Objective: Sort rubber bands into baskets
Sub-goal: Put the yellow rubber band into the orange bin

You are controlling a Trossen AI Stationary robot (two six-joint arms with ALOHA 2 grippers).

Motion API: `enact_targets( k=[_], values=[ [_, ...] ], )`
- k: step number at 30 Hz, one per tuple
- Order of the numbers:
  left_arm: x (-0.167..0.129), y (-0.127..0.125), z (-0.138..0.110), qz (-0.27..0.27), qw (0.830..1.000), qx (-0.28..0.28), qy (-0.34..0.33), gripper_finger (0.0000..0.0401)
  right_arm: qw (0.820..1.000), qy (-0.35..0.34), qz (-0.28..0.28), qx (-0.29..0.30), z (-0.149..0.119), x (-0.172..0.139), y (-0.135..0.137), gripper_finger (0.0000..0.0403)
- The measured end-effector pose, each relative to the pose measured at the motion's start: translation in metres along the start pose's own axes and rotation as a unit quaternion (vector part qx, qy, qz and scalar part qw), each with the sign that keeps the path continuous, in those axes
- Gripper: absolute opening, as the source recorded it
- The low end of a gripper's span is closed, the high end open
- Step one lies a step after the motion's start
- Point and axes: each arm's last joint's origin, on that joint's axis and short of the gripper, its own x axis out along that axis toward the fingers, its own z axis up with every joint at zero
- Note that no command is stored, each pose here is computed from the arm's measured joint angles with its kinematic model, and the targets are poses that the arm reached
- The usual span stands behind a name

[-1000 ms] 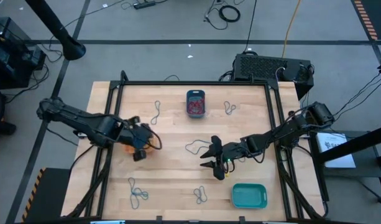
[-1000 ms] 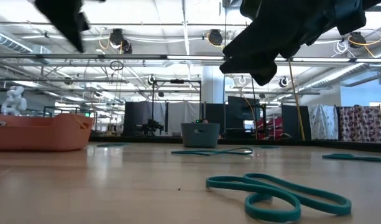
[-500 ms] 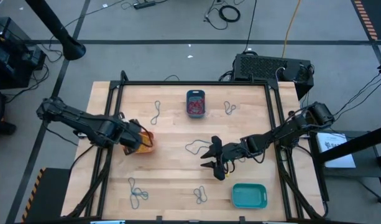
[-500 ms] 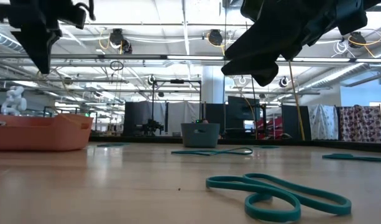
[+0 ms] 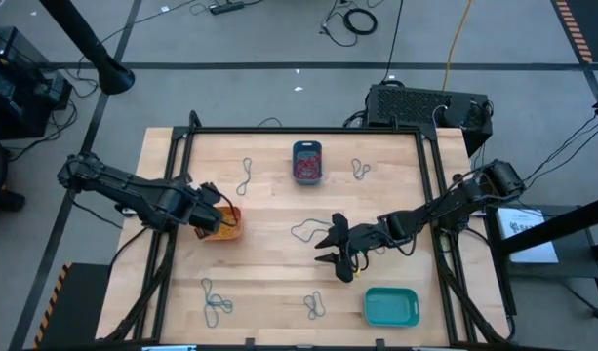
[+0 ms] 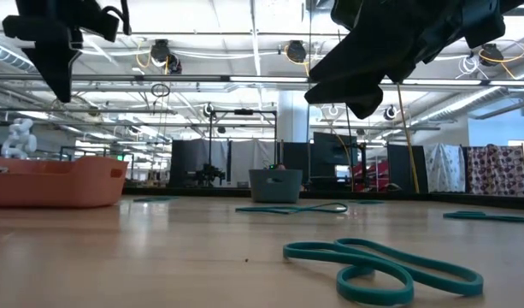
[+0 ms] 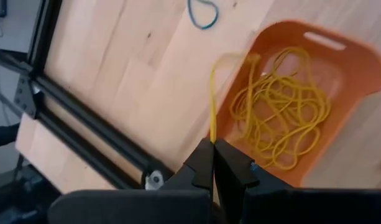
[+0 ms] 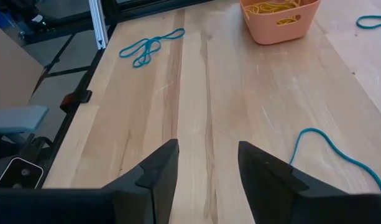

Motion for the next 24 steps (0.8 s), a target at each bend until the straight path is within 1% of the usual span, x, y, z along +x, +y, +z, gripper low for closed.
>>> enact_targets(
  k=[5, 8, 13, 15, 20, 24],
  values=[
    [0.000, -0.004, 0.004, -0.023, 1.000, -0.011, -0.018, 0.0008, 1.000, 0.000, 0.000, 0.000, 0.000, 0.000, 0.000, 0.0160],
    [0.000, -0.006, 0.004, -0.035, 0.999, -0.011, -0.014, 0.0008, 1.000, 0.000, 0.000, 0.000, 0.000, 0.000, 0.000, 0.0160],
    [0.001, -0.008, 0.005, -0.037, 0.999, -0.006, -0.002, 0.0009, 1.000, 0.001, 0.000, 0.000, 0.000, 0.000, 0.000, 0.0160],
    [0.003, -0.011, 0.005, -0.041, 0.999, 0.008, 0.010, 0.0014, 1.000, 0.001, 0.000, 0.000, 0.000, 0.000, 0.000, 0.0160],
    [0.009, -0.019, 0.009, -0.029, 0.999, 0.031, 0.029, 0.0054, 1.000, 0.001, 0.000, 0.000, 0.000, 0.000, 0.000, 0.0160],
    [0.016, -0.027, 0.013, -0.013, 0.996, 0.071, 0.047, 0.0091, 1.000, 0.002, -0.001, -0.008, 0.000, 0.000, 0.000, 0.0160]
  ],
)
